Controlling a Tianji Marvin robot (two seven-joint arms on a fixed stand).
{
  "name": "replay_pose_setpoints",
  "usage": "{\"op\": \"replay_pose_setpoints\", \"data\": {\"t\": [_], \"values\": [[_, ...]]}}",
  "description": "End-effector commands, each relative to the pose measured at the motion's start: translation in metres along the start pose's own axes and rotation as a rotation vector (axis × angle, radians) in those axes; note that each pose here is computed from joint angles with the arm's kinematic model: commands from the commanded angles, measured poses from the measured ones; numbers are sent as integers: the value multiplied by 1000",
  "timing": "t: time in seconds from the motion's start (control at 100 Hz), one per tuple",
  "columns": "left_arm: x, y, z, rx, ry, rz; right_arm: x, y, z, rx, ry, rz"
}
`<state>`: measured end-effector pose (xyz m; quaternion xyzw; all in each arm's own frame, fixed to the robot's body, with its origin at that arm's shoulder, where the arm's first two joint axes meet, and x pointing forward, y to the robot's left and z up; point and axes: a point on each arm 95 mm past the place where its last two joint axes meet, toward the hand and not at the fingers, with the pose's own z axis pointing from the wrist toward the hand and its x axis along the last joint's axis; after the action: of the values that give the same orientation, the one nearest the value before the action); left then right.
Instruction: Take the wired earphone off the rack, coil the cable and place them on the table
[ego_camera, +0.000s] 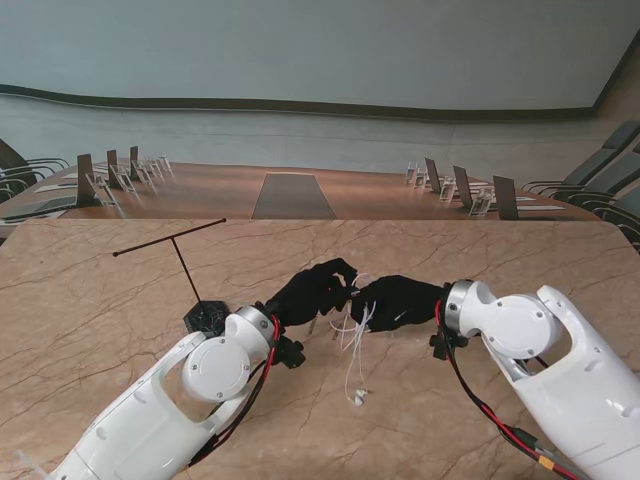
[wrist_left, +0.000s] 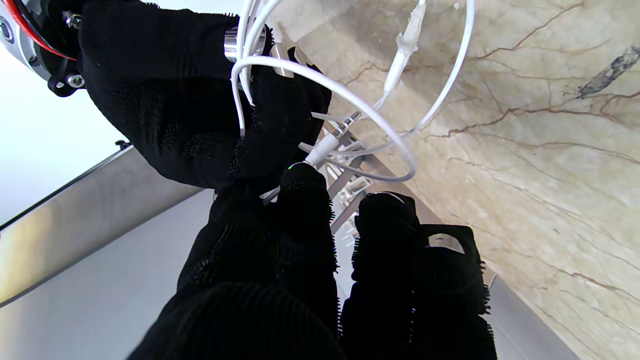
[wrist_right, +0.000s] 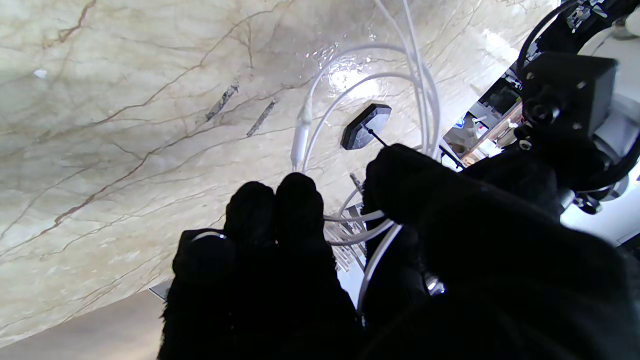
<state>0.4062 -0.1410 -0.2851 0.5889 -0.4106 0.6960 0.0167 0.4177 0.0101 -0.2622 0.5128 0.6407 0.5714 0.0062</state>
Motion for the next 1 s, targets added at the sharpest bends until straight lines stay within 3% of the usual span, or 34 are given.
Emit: {"op": "replay_pose_setpoints", "data": {"t": [0.0, 0.58, 0.99], "values": [[-4, 9, 0, -13, -21, -27, 4, -1, 2, -13, 17, 4], [-13, 12, 0, 18, -53, -49, 5, 0, -9, -69, 27, 22], [-12, 18, 2, 22, -52, -83, 7, 1, -7, -82, 39, 31]]}}
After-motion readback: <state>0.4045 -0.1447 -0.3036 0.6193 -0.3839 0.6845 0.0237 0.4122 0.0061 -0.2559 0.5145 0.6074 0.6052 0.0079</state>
